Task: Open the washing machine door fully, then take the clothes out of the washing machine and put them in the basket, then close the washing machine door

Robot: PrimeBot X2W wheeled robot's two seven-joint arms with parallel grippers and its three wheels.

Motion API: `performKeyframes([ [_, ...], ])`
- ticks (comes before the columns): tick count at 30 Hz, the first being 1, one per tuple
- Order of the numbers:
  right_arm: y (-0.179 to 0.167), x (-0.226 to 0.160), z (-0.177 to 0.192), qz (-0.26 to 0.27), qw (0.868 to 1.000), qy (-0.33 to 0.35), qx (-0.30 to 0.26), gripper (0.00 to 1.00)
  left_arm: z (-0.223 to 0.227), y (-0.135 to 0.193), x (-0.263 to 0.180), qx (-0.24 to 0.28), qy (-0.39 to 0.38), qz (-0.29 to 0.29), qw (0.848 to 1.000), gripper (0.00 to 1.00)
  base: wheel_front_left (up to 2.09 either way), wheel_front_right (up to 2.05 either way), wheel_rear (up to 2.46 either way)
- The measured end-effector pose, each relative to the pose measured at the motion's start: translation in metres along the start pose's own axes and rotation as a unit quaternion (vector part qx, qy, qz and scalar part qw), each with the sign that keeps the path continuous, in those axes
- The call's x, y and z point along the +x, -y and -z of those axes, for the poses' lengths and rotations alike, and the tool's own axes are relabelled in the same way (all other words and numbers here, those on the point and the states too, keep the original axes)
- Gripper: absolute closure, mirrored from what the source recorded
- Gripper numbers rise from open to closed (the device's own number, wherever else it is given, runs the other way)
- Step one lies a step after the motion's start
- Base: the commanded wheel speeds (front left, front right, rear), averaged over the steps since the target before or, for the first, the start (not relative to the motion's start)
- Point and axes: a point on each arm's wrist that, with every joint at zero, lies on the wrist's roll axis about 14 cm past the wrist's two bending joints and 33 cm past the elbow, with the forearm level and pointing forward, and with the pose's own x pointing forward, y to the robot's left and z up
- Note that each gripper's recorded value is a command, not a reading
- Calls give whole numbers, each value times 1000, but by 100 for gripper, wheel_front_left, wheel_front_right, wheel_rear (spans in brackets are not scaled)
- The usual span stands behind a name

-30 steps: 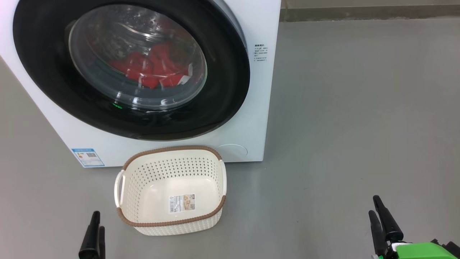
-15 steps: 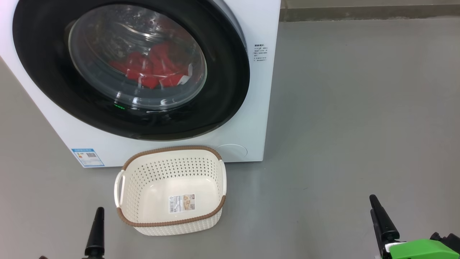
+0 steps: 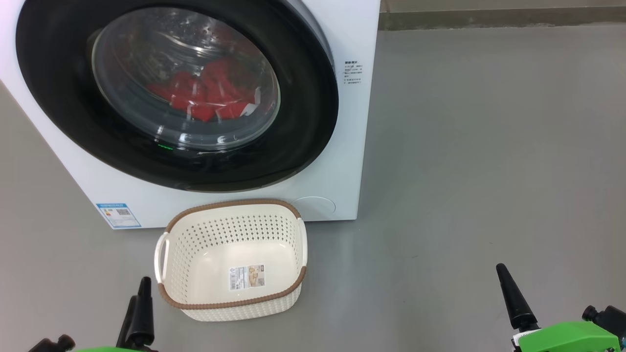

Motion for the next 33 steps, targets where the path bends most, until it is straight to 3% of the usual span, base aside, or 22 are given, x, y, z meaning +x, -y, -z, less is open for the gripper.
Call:
performKeyframes([
  [19,-7,0,-4,-17,993,4,-119,0,3,13,1,133,3,25,991,0,0,0,0],
  [33,-12,0,-5,-36,972,1,-234,0,6,22,2,235,6,43,971,0,0,0,0],
])
